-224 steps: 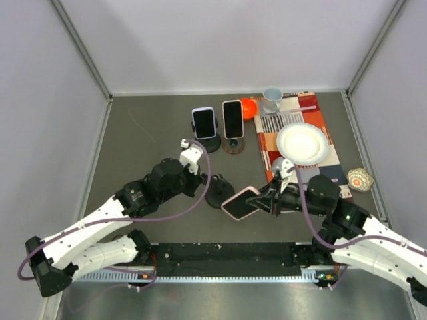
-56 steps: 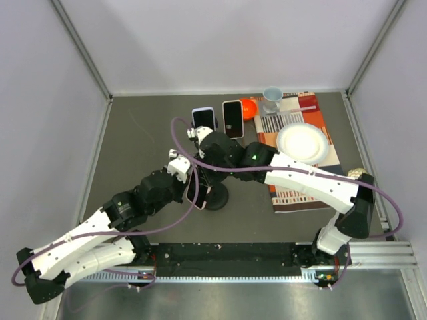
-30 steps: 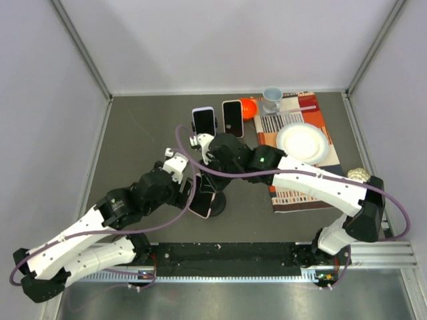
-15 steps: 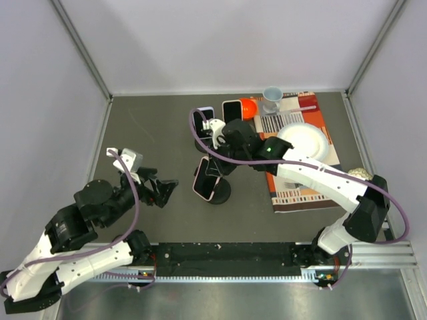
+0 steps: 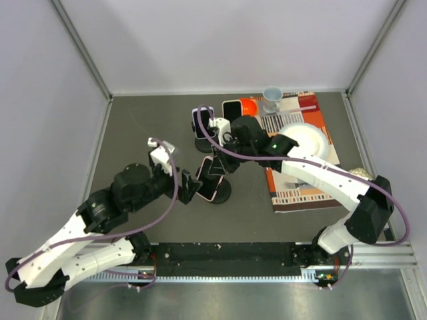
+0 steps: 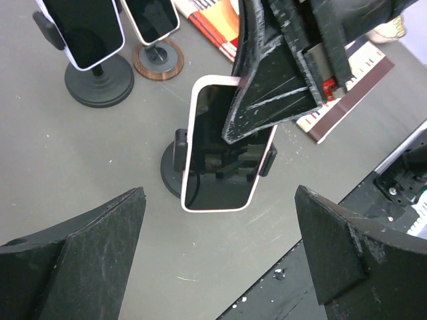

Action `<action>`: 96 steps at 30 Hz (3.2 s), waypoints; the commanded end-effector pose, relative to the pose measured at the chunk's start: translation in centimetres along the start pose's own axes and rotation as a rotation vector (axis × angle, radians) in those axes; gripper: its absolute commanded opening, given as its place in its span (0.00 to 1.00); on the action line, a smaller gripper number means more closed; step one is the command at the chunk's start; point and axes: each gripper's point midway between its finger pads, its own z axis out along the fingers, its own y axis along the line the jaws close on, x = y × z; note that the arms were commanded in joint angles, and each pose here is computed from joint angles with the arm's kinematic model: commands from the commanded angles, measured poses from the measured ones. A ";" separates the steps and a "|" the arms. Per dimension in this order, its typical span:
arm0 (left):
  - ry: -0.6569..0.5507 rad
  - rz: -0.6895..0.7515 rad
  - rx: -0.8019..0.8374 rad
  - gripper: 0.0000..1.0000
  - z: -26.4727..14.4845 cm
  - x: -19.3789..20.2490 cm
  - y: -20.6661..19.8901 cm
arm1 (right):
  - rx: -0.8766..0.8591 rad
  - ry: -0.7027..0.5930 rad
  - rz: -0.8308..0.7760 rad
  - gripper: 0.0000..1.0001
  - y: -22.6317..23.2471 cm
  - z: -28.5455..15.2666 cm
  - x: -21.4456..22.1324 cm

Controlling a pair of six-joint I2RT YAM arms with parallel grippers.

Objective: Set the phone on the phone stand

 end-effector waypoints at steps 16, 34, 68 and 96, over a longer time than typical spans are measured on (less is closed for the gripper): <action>0.118 -0.132 0.331 0.97 6.2 1.3 -1.2 | -0.056 0.011 0.044 0.73 -2.7 -3.4 4.9; 0.132 -0.207 0.263 0.87 6.7 3.1 1.1 | -0.176 -0.392 0.128 0.52 -1.0 -3.4 0.9; 0.222 -0.016 -0.314 0.98 12.0 -0.5 -0.6 | 0.201 -0.530 0.177 0.99 -5.0 -12.2 8.4; 0.154 -0.172 -0.407 0.98 11.9 -0.2 -2.2 | 0.160 -0.489 0.157 0.99 -4.7 -10.7 8.6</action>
